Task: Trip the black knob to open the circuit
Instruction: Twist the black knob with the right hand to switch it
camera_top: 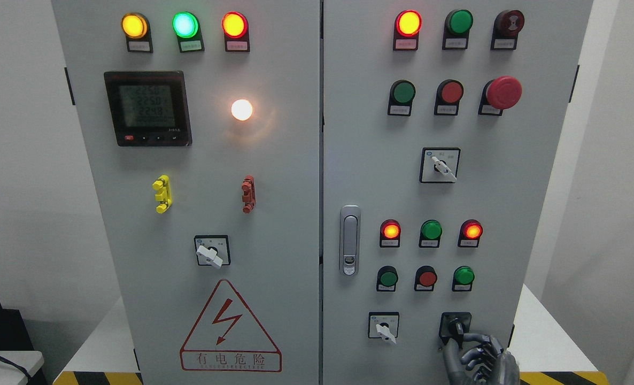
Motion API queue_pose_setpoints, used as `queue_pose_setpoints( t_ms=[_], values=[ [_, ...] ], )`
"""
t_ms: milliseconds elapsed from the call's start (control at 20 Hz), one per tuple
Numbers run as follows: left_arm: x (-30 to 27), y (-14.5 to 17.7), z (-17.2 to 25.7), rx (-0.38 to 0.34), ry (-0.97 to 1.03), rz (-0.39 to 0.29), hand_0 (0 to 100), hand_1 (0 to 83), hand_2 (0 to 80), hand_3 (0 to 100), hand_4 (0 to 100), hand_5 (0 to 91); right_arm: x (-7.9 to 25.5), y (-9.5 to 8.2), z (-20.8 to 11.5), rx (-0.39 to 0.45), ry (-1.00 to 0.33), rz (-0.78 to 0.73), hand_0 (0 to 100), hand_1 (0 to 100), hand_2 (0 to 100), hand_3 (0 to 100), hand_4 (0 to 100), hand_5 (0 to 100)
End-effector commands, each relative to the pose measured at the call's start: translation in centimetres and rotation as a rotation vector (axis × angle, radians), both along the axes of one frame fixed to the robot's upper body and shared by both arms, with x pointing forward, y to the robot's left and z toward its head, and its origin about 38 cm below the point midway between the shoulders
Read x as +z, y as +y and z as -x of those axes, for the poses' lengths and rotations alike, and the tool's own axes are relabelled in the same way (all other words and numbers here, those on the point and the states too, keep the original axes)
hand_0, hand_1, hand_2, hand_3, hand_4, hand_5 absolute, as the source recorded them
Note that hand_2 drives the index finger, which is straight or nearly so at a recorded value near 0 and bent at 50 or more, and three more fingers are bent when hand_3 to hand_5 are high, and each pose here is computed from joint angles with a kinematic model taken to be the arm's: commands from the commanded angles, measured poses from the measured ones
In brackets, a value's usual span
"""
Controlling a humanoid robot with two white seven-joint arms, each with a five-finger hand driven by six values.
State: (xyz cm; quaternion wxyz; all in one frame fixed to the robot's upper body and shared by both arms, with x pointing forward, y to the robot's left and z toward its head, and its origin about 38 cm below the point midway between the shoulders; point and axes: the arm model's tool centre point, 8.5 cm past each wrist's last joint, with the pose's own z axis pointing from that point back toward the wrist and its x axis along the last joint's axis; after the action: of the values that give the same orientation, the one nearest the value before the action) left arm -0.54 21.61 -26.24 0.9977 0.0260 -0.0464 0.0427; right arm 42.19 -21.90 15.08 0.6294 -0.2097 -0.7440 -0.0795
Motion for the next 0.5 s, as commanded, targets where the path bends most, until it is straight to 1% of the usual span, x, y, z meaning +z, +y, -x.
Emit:
queue_pose_setpoints(
  t_ms=[0,451],
  values=[
    [0.00,-0.04,-0.52,-0.034,-0.008,0.001,12,38.9,0.0,0,0,0.0,-0.03,0.28,-0.04,0.006,0.002,-0.006,49,84,51,86,90,96],
    [0.00,-0.04,-0.52,-0.033,-0.008,0.001,12,38.9,0.0,0,0,0.0,0.19,0.42,-0.24,0.011,-0.002,-0.017,48,81,52,87,90,96]
  ],
)
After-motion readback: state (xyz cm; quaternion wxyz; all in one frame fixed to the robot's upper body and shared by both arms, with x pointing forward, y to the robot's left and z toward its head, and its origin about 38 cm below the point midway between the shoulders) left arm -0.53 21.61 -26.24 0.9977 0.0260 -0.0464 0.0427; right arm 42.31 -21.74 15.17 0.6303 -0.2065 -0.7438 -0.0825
